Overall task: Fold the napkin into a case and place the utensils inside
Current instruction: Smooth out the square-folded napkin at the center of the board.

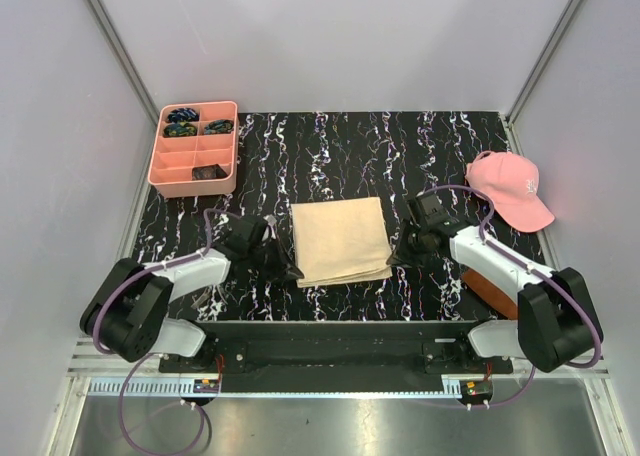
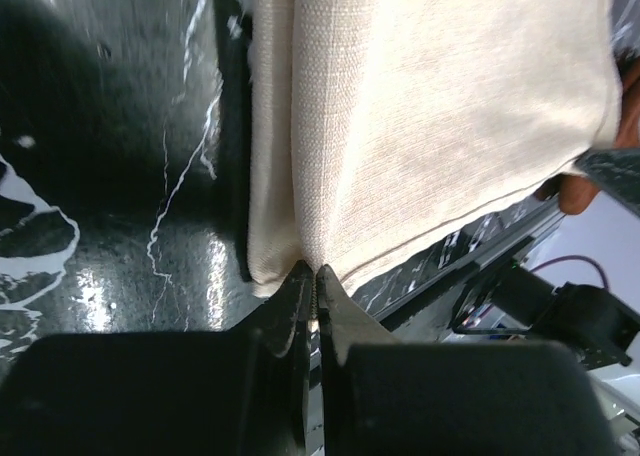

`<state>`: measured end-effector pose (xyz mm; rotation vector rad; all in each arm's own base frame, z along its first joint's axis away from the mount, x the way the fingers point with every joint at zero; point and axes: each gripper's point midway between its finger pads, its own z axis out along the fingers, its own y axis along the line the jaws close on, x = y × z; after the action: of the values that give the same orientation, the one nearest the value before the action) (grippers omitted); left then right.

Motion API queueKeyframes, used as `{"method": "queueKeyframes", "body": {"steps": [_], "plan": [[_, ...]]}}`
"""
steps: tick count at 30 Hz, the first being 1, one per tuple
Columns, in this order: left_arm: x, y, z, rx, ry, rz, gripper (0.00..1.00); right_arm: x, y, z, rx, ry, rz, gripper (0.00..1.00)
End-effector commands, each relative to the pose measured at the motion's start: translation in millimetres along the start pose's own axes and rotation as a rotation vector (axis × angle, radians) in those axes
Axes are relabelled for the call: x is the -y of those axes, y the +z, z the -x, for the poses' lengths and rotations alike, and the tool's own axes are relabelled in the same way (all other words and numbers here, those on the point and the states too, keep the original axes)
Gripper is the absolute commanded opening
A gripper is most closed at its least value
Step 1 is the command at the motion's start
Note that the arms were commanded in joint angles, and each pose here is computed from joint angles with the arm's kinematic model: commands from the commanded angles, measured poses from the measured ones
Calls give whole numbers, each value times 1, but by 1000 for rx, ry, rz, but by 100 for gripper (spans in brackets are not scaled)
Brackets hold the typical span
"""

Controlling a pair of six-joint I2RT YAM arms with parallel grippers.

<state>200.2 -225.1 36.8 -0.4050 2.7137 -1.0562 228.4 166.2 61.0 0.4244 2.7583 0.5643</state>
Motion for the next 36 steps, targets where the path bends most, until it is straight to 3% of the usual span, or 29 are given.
{"method": "queueKeyframes", "body": {"steps": [1, 7, 9, 10, 14, 18, 20, 23, 24, 25, 27, 30, 31, 36], "plan": [[-2, 9, -7, -21, -5, -15, 4, 15, 11, 1, 7, -17, -54, 0], [-6, 12, -5, -22, -3, 1, 5, 22, 27, -1, -14, -42, -75, 0], [-12, 11, -7, -12, -7, 18, 9, 28, 31, -1, -21, -50, -99, 0], [-10, 7, -5, 9, 12, 13, 17, 28, 30, -3, -33, -57, -102, 0], [-8, -23, 15, 121, 101, 115, 43, 34, 18, -5, -43, -85, -138, 33], [21, -53, 40, 224, 179, 111, 53, 22, -12, 12, 39, -127, -118, 69], [49, -55, 46, 215, 206, 30, 53, 16, -22, 22, 79, -146, -112, 77], [74, -41, 56, 163, 211, -49, 38, -14, -21, 31, 81, -166, 4, 77], [72, -29, 62, 144, 204, -36, 28, -33, -20, 32, 65, -164, 84, 75], [88, -28, 78, 180, 223, -79, 25, -78, -23, 32, 50, -190, 305, 73], [79, -12, 97, 179, 213, -40, 19, -124, -17, 25, 5, -173, 458, 71], [64, 2, 135, 179, 164, 4, 13, -176, -5, 19, -22, -223, 572, 65], [63, 1, 150, 195, 150, -2, 11, -194, -5, 19, -17, -241, 632, 57], [41, 26, 167, 159, 110, 44, 11, -238, 38, 12, -108, -222, 759, 38]]}}
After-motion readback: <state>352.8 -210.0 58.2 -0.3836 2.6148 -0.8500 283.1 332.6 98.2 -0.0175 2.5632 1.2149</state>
